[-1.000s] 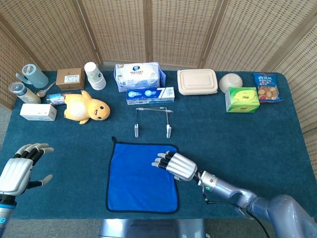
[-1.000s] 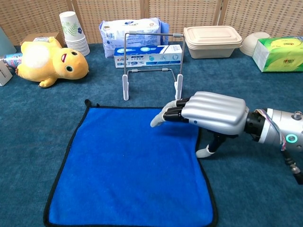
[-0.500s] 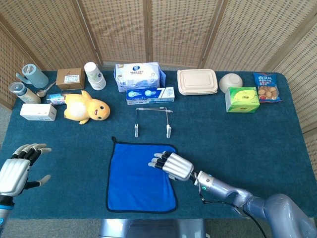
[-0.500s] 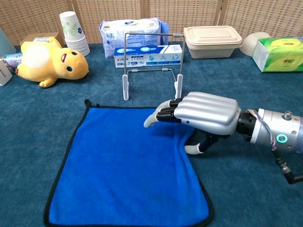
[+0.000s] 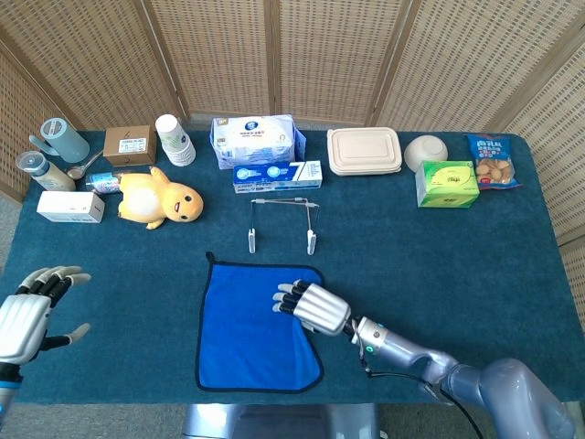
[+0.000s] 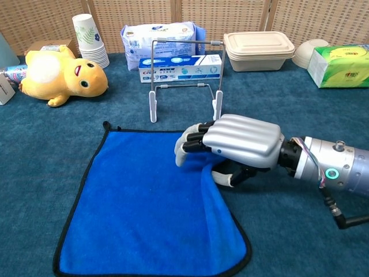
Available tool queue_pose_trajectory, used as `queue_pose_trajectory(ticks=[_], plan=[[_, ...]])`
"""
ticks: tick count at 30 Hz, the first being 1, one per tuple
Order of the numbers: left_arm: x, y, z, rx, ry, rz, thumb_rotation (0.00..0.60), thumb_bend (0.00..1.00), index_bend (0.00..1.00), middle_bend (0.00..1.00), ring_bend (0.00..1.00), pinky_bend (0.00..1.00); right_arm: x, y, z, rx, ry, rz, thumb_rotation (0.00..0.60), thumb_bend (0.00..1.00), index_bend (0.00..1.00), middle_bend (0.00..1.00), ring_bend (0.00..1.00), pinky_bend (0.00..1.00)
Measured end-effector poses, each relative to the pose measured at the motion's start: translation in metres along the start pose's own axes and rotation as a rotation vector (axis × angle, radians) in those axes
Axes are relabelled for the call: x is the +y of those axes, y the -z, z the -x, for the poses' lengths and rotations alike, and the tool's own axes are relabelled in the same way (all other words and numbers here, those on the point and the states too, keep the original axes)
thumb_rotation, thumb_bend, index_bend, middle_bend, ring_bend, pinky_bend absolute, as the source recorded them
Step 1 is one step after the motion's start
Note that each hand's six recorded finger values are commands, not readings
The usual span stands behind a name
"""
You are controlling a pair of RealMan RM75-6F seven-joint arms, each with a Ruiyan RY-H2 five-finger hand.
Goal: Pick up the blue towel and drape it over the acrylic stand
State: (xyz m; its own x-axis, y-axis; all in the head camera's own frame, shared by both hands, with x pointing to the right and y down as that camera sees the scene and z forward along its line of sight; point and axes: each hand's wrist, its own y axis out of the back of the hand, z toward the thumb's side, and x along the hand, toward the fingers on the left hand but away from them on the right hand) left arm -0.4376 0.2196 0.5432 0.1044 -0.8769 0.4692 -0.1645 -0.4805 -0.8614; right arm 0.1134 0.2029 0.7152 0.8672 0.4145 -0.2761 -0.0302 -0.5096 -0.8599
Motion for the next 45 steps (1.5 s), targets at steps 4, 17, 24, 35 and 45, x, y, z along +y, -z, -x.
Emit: queue_pose_trajectory(ticks=[4,17,24,35,45], plan=[[0.0,0.0,0.0,0.001,0.0,0.001,0.6,0.25,0.26,0.24,0.22,0.17,-0.001,-0.002,0.001,0.002,0.007,0.008,0.6,0.45,0.54,0.29,0.22,0.36],[-0.001,-0.001,-0.002,-0.007,0.007,-0.012,0.6,0.25,0.27,0.24,0.22,0.17,-0.002,-0.006,0.007,0.002,0.037,0.039,0.6,0.45,0.66,0.32,0.28,0.37],[-0.004,-0.002,-0.007,-0.04,0.016,-0.113,0.6,0.25,0.3,0.27,0.22,0.17,0.0,-0.006,0.008,-0.007,0.052,0.055,0.6,0.45,0.68,0.32,0.28,0.37],[-0.03,-0.023,-0.031,-0.241,0.048,-0.247,0.6,0.24,0.32,0.28,0.24,0.16,-0.001,-0.009,0.006,-0.019,0.062,0.071,0.6,0.45,0.68,0.32,0.28,0.37],[-0.066,-0.052,-0.052,-0.466,0.106,-0.257,0.6,0.21,0.29,0.16,0.12,0.11,0.0,-0.008,0.003,-0.03,0.06,0.069,0.6,0.45,0.68,0.32,0.28,0.37]])
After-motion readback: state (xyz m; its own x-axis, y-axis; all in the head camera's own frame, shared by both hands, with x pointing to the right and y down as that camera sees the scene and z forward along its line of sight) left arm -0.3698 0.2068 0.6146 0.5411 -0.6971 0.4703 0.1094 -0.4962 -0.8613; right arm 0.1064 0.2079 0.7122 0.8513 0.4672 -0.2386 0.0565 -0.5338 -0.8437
